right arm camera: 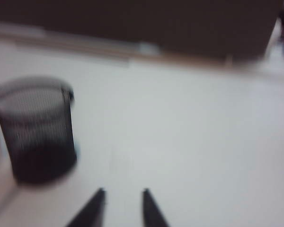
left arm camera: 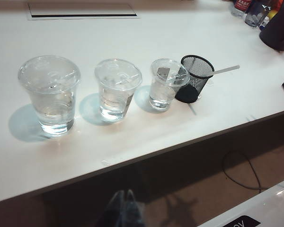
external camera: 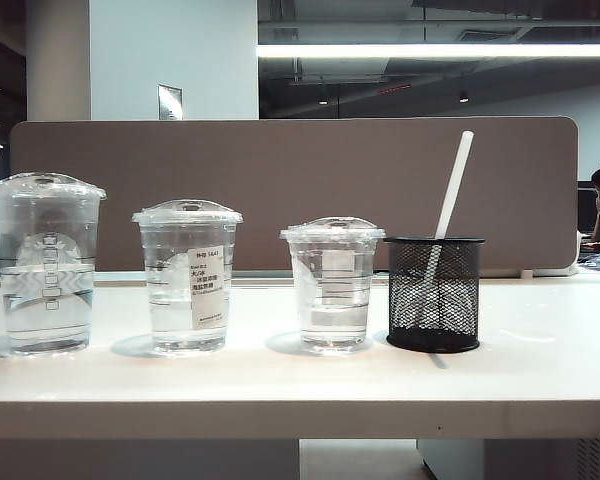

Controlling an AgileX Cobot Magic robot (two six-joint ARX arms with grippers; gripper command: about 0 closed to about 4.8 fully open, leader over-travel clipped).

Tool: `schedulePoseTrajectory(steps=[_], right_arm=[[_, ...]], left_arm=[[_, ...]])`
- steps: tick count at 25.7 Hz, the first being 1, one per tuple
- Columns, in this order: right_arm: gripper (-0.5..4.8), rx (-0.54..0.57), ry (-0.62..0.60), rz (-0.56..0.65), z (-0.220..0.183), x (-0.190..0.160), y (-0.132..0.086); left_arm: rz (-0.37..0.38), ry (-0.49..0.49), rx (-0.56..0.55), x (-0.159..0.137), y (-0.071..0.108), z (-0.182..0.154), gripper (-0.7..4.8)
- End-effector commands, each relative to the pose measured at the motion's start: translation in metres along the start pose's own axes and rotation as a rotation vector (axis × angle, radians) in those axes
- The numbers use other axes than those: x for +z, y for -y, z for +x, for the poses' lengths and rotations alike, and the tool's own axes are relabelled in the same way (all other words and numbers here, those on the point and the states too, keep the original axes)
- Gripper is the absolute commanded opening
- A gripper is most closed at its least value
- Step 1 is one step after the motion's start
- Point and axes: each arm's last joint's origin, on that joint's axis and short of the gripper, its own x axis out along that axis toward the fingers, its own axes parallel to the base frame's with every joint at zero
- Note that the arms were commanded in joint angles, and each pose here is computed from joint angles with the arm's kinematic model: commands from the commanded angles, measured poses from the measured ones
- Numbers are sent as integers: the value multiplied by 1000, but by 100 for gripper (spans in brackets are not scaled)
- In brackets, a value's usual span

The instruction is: Pick up the straw and insert it into the medium coffee cup.

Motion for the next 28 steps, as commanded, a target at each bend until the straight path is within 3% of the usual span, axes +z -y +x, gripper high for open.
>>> schedulePoseTrajectory(steps=[1,5,8,11,14,17,20,25,28], right_arm=[[94,-64,350,0,-14,56,7],[94,-301,696,38,-57,134,19],[94,-463,875,31,-93,184,27],[94,-507,1129,81,-128,247,33],[93,-512,1231,97,-135,284,37],[27,-482,1232,64,-125,317,39],[26,-544,1066,-23,-85,350,44],[13,-539,913,-47,-35,358,47],[-7,-529,736,-75,7,347,47]], left_arm=[[-1,6,-4,1,0,0,-4],[-1,6,-4,1,0,0,-4],[-1,6,-4,1,0,0,-4],[-1,6,-4,1,0,0,-4],[-1,6,-4,1,0,0,-4],[-1,6,-4,1,0,0,-4],[0,6,-4,1,0,0,-4],[0,6,-4,1,0,0,-4],[0,6,-4,1,0,0,-4]])
